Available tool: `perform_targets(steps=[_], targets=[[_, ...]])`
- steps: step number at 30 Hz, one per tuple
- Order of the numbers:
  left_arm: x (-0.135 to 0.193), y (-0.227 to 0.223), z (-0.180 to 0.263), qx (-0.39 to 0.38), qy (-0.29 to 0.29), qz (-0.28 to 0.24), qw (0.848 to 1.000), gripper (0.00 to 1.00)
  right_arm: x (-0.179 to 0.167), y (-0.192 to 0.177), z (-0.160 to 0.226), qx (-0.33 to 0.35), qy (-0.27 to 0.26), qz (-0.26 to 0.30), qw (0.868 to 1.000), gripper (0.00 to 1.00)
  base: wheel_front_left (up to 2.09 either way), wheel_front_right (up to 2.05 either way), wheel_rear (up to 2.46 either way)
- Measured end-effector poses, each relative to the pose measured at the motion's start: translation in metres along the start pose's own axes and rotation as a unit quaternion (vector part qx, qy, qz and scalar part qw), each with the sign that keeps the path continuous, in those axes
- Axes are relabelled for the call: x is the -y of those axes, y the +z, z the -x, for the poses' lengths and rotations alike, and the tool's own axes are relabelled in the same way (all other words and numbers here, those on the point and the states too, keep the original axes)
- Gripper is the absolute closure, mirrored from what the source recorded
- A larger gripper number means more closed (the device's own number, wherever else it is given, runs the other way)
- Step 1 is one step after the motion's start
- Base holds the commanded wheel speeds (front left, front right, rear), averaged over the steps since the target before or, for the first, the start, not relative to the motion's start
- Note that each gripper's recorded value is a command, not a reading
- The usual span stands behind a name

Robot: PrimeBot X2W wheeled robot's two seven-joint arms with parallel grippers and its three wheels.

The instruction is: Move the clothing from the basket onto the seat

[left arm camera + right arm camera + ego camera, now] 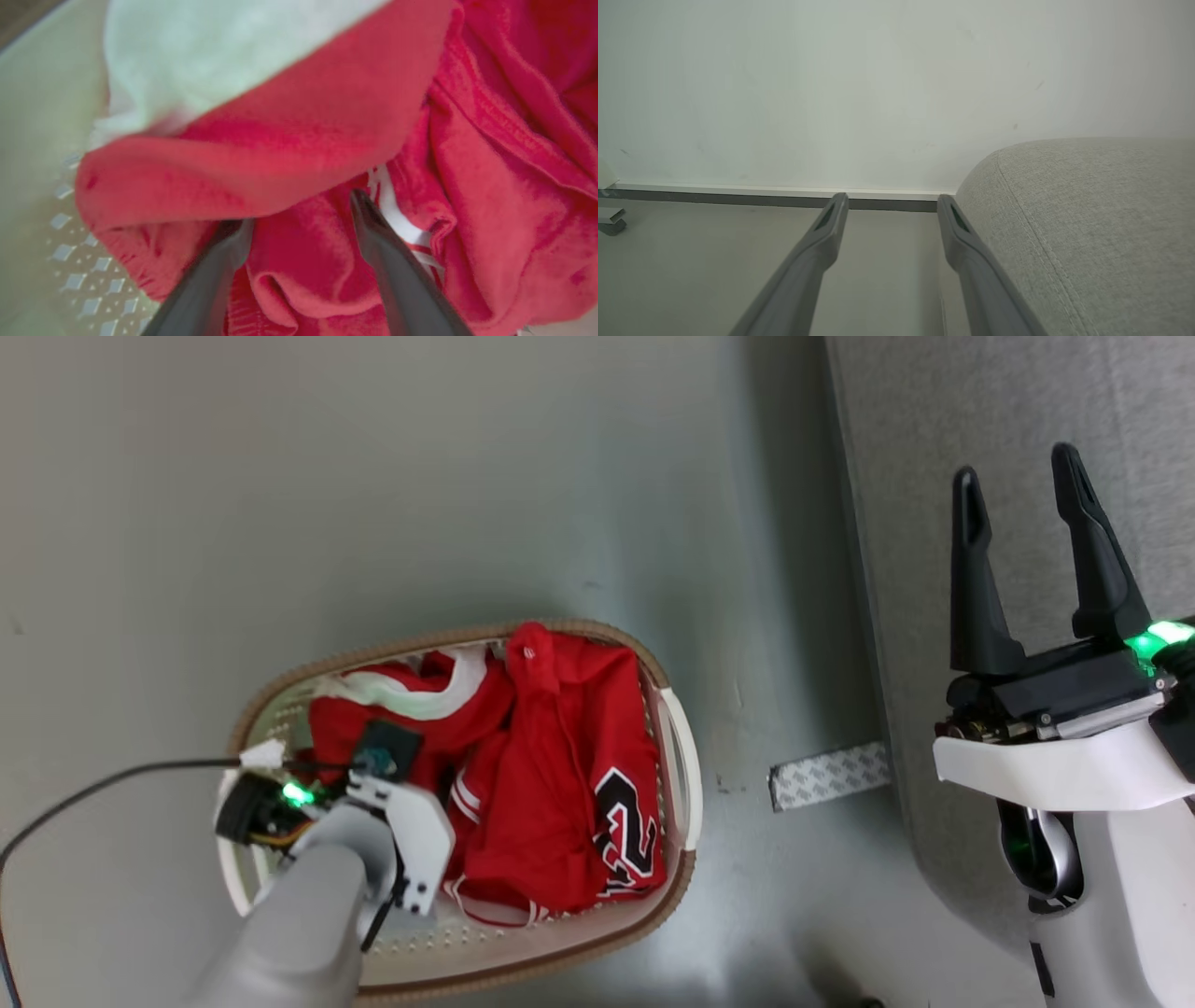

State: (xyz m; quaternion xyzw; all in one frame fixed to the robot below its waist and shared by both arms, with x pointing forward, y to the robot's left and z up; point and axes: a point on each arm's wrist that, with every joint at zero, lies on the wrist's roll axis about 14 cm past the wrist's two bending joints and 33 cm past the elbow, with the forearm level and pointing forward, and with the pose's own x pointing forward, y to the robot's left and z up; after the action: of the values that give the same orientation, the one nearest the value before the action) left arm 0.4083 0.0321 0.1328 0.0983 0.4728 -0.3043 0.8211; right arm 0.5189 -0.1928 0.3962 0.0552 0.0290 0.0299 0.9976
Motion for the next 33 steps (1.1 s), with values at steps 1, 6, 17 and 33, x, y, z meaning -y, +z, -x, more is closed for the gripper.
perform_targets(steps=[1, 6, 17, 33], targets=[[0.000, 0.000, -0.005, 0.000, -0.002, 0.001, 1.000, 0.00, -0.001, -0.004, -0.001, -0.003, 0.002, 0.000, 1.000, 0.00, 0.00, 0.00, 0.00], [0.007, -0.014, -0.021, -0.015, -0.016, 0.017, 1.000, 0.44, 0.001, -0.024, -0.001, -0.024, 0.002, 0.000, 1.000, 0.00, 0.00, 0.00, 0.00], [0.024, -0.003, -0.005, 0.015, -0.034, 0.026, 0.999, 1.00, 0.005, -0.017, 0.011, -0.028, -0.011, -0.004, 1.000, 0.00, 0.00, 0.00, 0.00], [0.039, 0.060, 0.104, 0.160, -0.003, 0.089, 0.983, 1.00, -0.003, 0.044, 0.080, 0.006, -0.029, -0.020, 0.999, 0.00, 0.00, 0.00, 0.00]])
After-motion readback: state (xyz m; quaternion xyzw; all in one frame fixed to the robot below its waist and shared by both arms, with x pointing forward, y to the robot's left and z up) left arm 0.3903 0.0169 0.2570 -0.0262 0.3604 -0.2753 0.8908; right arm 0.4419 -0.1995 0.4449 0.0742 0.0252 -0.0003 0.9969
